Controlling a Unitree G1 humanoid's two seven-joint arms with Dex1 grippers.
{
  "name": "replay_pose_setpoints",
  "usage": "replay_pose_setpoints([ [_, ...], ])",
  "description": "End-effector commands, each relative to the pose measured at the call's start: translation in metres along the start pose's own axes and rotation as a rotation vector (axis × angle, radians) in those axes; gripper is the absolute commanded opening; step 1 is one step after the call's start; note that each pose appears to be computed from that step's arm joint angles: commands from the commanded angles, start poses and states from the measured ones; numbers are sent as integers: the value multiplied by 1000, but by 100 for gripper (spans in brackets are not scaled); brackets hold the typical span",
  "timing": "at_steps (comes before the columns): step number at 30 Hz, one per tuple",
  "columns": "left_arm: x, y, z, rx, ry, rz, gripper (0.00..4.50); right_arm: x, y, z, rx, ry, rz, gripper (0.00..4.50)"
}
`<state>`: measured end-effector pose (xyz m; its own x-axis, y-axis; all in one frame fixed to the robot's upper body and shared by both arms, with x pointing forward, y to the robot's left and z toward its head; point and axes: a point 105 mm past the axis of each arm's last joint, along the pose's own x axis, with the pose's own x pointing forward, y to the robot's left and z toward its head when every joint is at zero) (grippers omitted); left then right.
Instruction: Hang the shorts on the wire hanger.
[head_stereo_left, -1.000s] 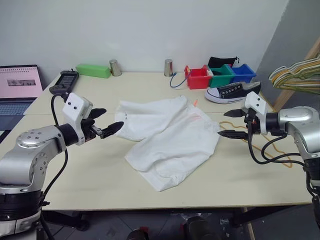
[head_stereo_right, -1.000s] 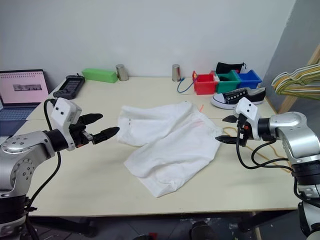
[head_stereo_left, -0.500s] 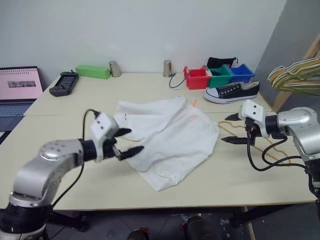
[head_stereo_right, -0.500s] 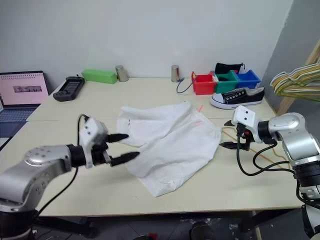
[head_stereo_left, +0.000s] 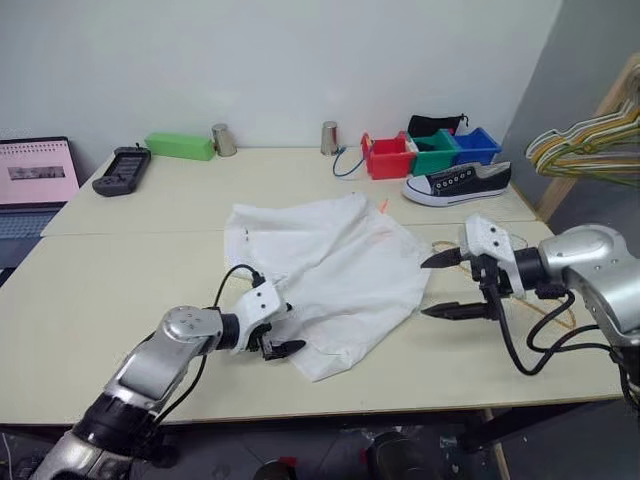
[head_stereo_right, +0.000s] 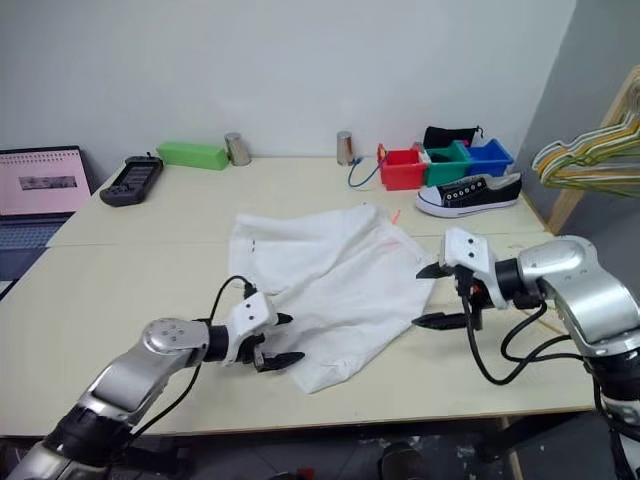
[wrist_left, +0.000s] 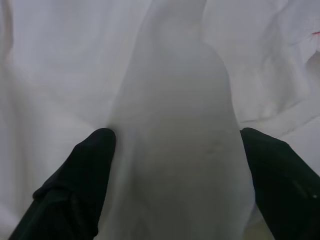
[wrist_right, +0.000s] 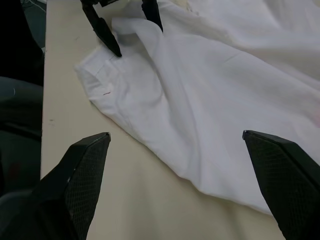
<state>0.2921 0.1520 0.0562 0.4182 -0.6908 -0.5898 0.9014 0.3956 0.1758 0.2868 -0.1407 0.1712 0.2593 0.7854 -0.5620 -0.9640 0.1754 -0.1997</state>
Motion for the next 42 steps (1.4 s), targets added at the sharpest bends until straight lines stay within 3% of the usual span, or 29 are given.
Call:
replay_pose_setpoints([
  [1,-7,12,6,53,-6,-1,292,-7,-3,7,-31,-14,-57,450],
  [13,-16,31,12,91,-17,1,27,-9,-10,9,-30,-34,-112,450],
  [15,-21,35,9,97,5,-4,1,-9,-11,9,-29,-36,-115,450],
  [19,-36,47,-11,146,125,-13,1,-9,-11,8,-29,-35,-118,450],
  [22,-60,93,-38,301,345,114,1,-8,-13,8,-27,-38,-122,450],
  [24,-68,124,-39,401,423,238,1,-7,-15,8,-27,-39,-124,450],
  [27,-78,179,-10,559,470,569,1,-6,-17,9,-31,-44,-127,450],
  [31,-85,211,28,780,509,821,1,-2,-19,11,-36,-53,-129,450],
  [34,-87,219,37,884,562,892,1,0,-18,12,-39,-59,-130,450],
  [37,-77,206,4,745,614,726,1,0,-19,14,-42,-64,-133,450],
  [40,-73,195,-7,662,571,638,1,3,-20,15,-44,-71,-135,450],
  [42,-77,192,-10,601,533,608,43,8,-20,15,-49,-78,-124,450],
])
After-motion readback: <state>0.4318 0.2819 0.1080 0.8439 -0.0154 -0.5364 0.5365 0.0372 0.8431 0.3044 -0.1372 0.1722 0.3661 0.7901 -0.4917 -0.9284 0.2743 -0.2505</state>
